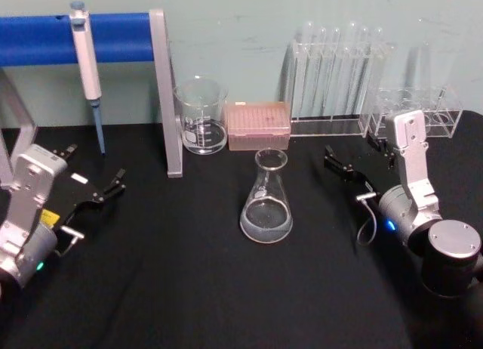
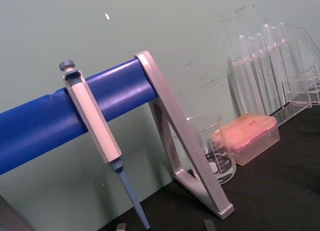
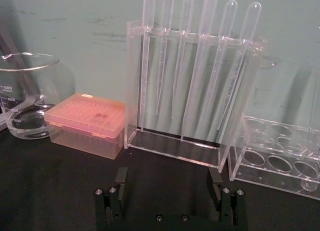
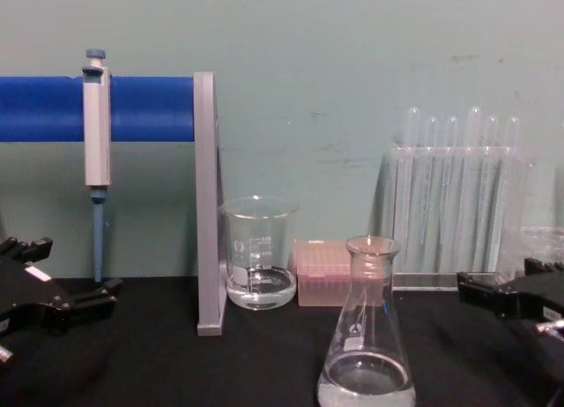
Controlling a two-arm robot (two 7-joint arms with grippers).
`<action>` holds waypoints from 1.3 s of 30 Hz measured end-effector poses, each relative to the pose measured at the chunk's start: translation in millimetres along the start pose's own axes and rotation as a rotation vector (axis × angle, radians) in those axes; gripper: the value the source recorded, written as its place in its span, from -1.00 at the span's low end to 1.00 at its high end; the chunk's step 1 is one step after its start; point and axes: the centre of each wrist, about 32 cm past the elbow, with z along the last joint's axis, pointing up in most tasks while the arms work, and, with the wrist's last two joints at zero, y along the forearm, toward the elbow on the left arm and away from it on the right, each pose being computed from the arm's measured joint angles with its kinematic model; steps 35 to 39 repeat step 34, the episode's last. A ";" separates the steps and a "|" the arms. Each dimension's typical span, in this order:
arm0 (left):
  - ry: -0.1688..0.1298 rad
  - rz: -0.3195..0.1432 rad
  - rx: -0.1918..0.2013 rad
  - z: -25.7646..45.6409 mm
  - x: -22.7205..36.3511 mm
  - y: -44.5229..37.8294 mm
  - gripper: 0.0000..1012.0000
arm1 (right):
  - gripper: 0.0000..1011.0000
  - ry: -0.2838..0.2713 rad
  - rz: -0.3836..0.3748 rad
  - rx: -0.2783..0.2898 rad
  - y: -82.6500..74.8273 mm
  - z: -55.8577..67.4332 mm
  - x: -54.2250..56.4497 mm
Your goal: Grasp the erlenmeyer flask with one hand, shake it three times, then place it back.
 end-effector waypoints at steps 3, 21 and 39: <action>0.000 0.000 0.000 0.0 0.0 0.0 0.98 | 0.98 0.000 0.000 0.000 0.0 0.0 -0.1; 0.000 0.000 0.000 0.0 0.0 0.0 0.98 | 0.98 0.001 0.000 0.000 0.0 0.0 -0.1; 0.000 0.000 0.000 0.0 0.0 0.0 0.98 | 0.98 0.001 0.000 0.000 0.0 0.0 0.0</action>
